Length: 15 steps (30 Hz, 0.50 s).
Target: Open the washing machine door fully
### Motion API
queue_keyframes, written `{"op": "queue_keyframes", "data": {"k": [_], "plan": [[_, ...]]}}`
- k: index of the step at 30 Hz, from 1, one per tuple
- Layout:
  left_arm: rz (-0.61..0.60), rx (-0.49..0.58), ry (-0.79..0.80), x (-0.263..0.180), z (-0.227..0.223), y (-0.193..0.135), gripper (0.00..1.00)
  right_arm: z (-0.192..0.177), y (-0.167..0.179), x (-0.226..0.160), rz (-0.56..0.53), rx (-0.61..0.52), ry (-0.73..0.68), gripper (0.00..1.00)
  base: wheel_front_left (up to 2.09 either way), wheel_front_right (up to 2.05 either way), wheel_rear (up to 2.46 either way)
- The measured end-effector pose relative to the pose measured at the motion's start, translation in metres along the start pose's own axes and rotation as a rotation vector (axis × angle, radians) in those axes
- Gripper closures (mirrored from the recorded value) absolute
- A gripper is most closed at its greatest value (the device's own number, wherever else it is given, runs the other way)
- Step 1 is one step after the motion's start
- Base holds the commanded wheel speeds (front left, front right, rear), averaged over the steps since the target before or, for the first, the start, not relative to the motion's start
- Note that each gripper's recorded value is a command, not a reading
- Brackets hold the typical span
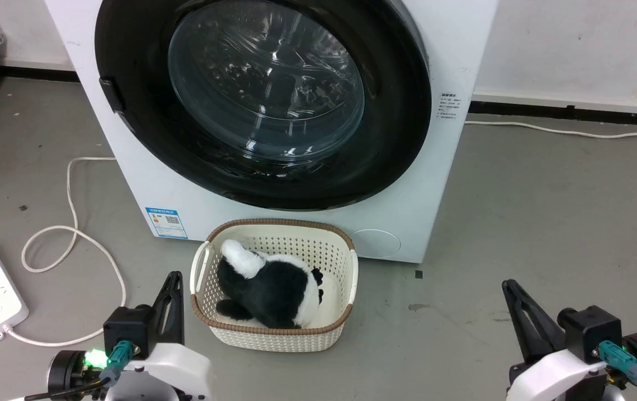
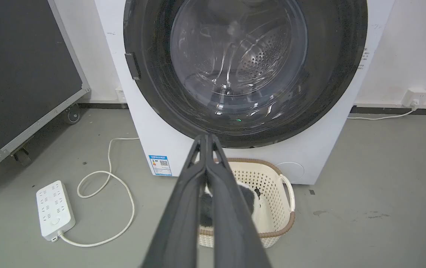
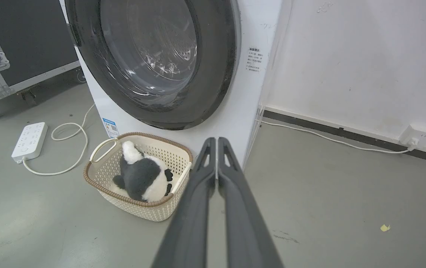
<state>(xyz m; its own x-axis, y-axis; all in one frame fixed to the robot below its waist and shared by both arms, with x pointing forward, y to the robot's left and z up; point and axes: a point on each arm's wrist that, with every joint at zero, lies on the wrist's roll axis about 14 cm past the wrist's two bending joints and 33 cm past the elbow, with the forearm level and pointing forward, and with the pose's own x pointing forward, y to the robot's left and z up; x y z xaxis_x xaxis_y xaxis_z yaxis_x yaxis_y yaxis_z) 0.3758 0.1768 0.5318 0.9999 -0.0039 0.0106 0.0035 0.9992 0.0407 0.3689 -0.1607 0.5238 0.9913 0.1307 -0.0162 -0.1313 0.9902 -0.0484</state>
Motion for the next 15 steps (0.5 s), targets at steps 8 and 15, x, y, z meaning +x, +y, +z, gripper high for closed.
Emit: {"op": "queue_keyframes", "data": {"k": [8, 15], "plan": [[-0.001, -0.002, 0.0, 0.0002, -0.0001, -0.0004, 0.0, 0.0, 0.0003, -0.0001, 0.001, 0.001, -0.001, 0.0, 0.0, 0.0, 0.0], [-0.007, -0.002, -0.006, 0.0007, -0.0001, -0.0033, 0.0, 0.0005, -0.0008, 0.0003, -0.002, 0.004, -0.008, 0.0, 0.0, 0.0, 0.0]]}}
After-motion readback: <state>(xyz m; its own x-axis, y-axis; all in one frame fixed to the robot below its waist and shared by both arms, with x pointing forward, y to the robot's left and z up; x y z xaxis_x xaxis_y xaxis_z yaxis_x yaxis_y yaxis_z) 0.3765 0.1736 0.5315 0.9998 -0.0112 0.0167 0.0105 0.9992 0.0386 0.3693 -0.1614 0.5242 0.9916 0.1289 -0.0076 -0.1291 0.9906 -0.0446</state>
